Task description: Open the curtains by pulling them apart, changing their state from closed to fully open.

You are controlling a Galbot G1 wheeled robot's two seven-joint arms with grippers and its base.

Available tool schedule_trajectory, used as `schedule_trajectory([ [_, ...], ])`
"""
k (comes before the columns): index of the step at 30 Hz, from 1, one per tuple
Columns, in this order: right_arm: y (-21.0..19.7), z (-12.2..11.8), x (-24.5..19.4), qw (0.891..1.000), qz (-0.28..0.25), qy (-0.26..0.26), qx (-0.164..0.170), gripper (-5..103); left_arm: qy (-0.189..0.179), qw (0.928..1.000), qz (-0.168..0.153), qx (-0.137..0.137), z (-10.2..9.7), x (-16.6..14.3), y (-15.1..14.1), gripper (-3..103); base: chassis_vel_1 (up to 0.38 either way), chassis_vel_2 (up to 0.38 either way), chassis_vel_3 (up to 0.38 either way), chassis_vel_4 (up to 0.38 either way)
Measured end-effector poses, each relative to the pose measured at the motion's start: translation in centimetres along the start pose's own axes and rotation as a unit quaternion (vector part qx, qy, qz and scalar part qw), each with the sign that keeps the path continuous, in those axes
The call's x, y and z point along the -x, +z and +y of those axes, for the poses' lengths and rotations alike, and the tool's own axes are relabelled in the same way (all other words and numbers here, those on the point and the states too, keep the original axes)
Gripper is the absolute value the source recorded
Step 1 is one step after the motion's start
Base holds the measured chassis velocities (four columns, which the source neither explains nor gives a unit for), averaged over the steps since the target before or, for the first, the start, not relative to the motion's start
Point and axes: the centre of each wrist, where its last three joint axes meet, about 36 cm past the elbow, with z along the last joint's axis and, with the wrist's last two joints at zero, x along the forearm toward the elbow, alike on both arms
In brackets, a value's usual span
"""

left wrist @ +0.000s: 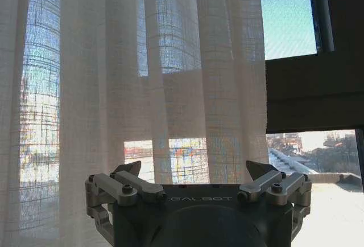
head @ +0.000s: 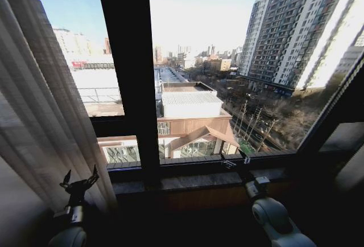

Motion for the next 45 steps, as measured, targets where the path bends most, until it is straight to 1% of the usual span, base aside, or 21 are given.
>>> schedule_trajectory([
  [2,0.0,0.0,0.0,1.000,0.000,0.000,0.000,100,0.010,0.9998,0.008,-0.012,-0.2,0.6,0.3,100,0.000,0.000,0.000,0.000],
  [3,0.0,0.0,0.0,1.000,0.000,0.000,0.000,100,0.010,0.9998,0.008,-0.012,-0.2,0.6,0.3,100,0.000,0.000,0.000,0.000],
  [6,0.0,0.0,0.0,1.000,0.000,0.000,0.000,100,0.058,0.9974,0.012,-0.042,-0.8,2.0,0.3,100,0.000,0.000,0.000,0.000],
  [7,0.0,0.0,0.0,1.000,0.000,0.000,0.000,100,0.082,0.9952,0.011,-0.053,-1.1,2.6,0.3,100,0.000,0.000,0.000,0.000],
  [8,0.0,0.0,0.0,1.000,0.000,0.000,0.000,100,0.099,0.9933,0.009,-0.060,-1.4,3.0,0.2,100,0.000,0.000,0.000,0.000],
  [9,0.0,0.0,0.0,1.000,0.000,0.000,0.000,100,0.099,0.9933,0.009,-0.060,-1.4,3.0,0.2,100,0.000,0.000,0.000,0.000],
  [10,0.0,0.0,0.0,1.000,0.000,0.000,0.000,100,0.111,0.9917,0.008,-0.065,-1.8,3.5,0.1,100,0.000,0.000,0.000,0.000],
  [12,0.0,0.0,0.0,1.000,0.000,0.000,0.000,100,0.119,0.9904,0.009,-0.070,-2.5,4.4,-0.4,100,0.000,0.000,0.000,0.000],
  [15,0.0,0.0,0.0,1.000,0.000,0.000,0.000,100,0.114,0.9910,0.010,-0.070,-2.7,5.0,-0.4,100,0.000,0.000,0.000,0.000],
  [17,0.0,0.0,0.0,1.000,0.000,0.000,0.000,100,0.106,0.9922,0.015,-0.064,-2.7,5.3,0.1,100,0.000,0.000,0.000,0.000],
  [23,0.0,0.0,0.0,1.000,0.000,0.000,0.000,100,0.102,0.9928,0.026,-0.056,-2.3,6.2,1.3,100,0.000,0.000,0.000,0.000],
  [26,0.0,0.0,0.0,1.000,0.000,0.000,0.000,100,0.104,0.9929,0.027,-0.052,-2.4,8.2,1.8,100,0.000,0.000,0.000,0.000],
  [27,0.0,0.0,0.0,1.000,0.000,0.000,0.000,100,0.104,0.9929,0.027,-0.052,-2.4,8.2,1.8,100,0.000,0.000,0.000,0.000],
  [31,0.0,0.0,0.0,1.000,0.000,0.000,0.000,100,0.111,0.9926,0.028,-0.043,-2.0,10.3,2.1,100,0.000,0.000,0.000,0.000],
  [35,0.0,0.0,0.0,1.000,0.000,0.000,0.000,100,0.105,0.9932,0.027,-0.042,-1.3,10.9,2.0,101,0.000,0.000,0.000,0.000],
  [37,0.0,0.0,0.0,1.000,0.000,0.000,0.000,100,0.101,0.9935,0.027,-0.046,-1.0,10.9,2.4,91,0.000,0.000,0.000,0.000],
  [39,0.0,0.0,0.0,1.000,0.000,0.000,0.000,100,0.100,0.9935,0.027,-0.047,-0.9,10.8,2.6,91,0.000,0.000,0.000,0.000],
  [42,0.0,0.0,0.0,1.000,0.000,0.000,0.000,100,0.097,0.9937,0.028,-0.050,-0.7,10.3,3.3,75,0.000,0.000,0.000,0.000],
  [43,0.0,0.0,0.0,1.000,0.000,0.000,0.000,100,0.097,0.9937,0.028,-0.050,-0.7,10.3,3.3,75,0.000,0.000,0.000,0.000],
  [45,0.0,0.0,0.0,1.000,0.000,0.000,0.000,100,0.095,0.9938,0.027,-0.052,-0.7,10.1,3.5,64,0.000,0.000,0.000,0.000],
])
